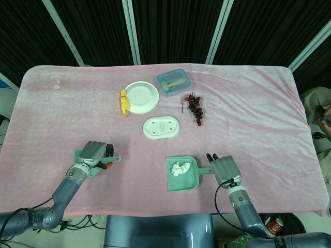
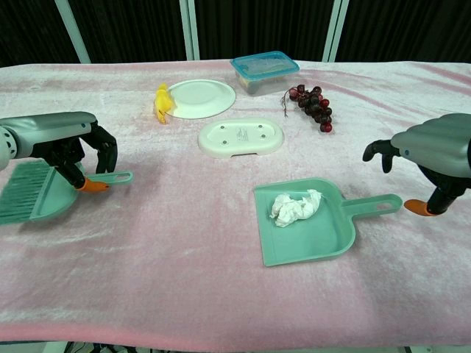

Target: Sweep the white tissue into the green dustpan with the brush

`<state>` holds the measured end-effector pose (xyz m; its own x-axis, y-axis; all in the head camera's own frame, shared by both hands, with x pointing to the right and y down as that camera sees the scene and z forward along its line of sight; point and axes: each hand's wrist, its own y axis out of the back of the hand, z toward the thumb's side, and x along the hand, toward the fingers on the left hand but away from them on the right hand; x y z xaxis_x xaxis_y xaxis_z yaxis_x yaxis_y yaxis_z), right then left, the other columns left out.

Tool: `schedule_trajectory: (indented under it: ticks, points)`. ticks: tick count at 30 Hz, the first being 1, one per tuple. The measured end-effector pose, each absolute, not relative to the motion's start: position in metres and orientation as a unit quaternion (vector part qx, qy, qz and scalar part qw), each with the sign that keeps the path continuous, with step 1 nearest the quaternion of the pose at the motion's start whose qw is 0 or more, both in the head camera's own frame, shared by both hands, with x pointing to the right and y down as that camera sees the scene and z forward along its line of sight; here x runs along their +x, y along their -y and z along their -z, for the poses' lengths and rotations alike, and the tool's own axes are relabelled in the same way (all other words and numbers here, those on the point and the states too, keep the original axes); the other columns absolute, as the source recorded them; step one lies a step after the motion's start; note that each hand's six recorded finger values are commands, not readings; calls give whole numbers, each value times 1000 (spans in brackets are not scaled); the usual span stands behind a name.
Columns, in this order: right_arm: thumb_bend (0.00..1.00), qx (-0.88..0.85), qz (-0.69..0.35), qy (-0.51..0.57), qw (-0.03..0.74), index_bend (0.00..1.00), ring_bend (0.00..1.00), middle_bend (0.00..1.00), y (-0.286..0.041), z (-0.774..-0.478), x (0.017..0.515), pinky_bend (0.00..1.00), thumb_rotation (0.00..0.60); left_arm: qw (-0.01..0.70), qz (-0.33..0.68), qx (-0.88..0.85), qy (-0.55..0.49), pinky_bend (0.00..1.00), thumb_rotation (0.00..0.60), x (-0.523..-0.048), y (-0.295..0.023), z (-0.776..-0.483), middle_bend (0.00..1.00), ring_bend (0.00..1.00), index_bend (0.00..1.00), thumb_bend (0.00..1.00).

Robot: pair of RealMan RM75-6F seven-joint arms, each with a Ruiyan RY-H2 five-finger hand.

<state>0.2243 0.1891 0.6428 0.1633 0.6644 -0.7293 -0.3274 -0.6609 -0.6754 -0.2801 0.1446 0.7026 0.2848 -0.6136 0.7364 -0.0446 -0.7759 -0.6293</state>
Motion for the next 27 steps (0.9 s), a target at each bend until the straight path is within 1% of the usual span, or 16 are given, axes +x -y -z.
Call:
schedule_trajectory:
  ticks: [5, 8, 12, 14, 16, 17, 19, 21, 22, 24, 25, 27]
  points:
    - [303, -655, -634, 129, 391, 164, 623, 247, -190, -642, 225, 780, 600, 255, 559, -759, -217, 1000, 600, -283, -148, -704, 472, 900, 496, 169]
    - [302, -655, -634, 130, 390, 164, 623, 247, -190, -641, 226, 780, 600, 256, 560, -758, -216, 1000, 600, -284, -149, -704, 441, 899, 461, 150]
    - [301, -653, -635, 132, 391, 156, 623, 247, -190, -640, 229, 780, 600, 253, 557, -759, -223, 1000, 600, -285, -149, -702, 400, 898, 317, 104]
    - [279, -652, -635, 133, 391, 139, 620, 239, -190, -639, 230, 780, 600, 252, 556, -759, -226, 1000, 600, -285, -149, -700, 389, 897, 274, 86]
    - [242, -650, -636, 134, 393, 113, 599, 216, -189, -638, 232, 772, 600, 251, 554, -760, -229, 1000, 600, -285, -149, -698, 385, 889, 266, 86]
    - [221, -649, -637, 133, 394, 95, 573, 200, -189, -638, 233, 754, 600, 251, 553, -760, -232, 998, 600, -285, -149, -697, 382, 877, 265, 86]
    - [201, -644, -641, 129, 398, 70, 522, 177, -189, -637, 237, 718, 600, 251, 550, -760, -238, 967, 600, -286, -149, -693, 371, 830, 265, 86]
    - [190, -638, -644, 126, 403, 30, 427, 144, -188, -635, 241, 641, 600, 257, 547, -758, -245, 878, 600, -287, -146, -689, 353, 742, 265, 86]
    - [187, -635, -645, 126, 406, 17, 384, 132, -187, -634, 244, 598, 600, 262, 545, -757, -248, 763, 600, -288, -145, -687, 330, 633, 265, 85]
    - [172, -629, -647, 134, 411, 0, 251, 83, -184, -628, 252, 442, 600, 280, 540, -751, -258, 563, 600, -293, -143, -676, 280, 441, 261, 81]
    - [163, -627, -646, 139, 412, 0, 205, 60, -183, -625, 256, 388, 600, 290, 536, -749, -262, 450, 600, -295, -143, -671, 245, 328, 255, 78]
    - [129, -628, -641, 154, 413, 0, 72, 8, -182, -617, 267, 263, 600, 311, 526, -744, -271, 263, 600, -303, -145, -655, 172, 159, 234, 71]
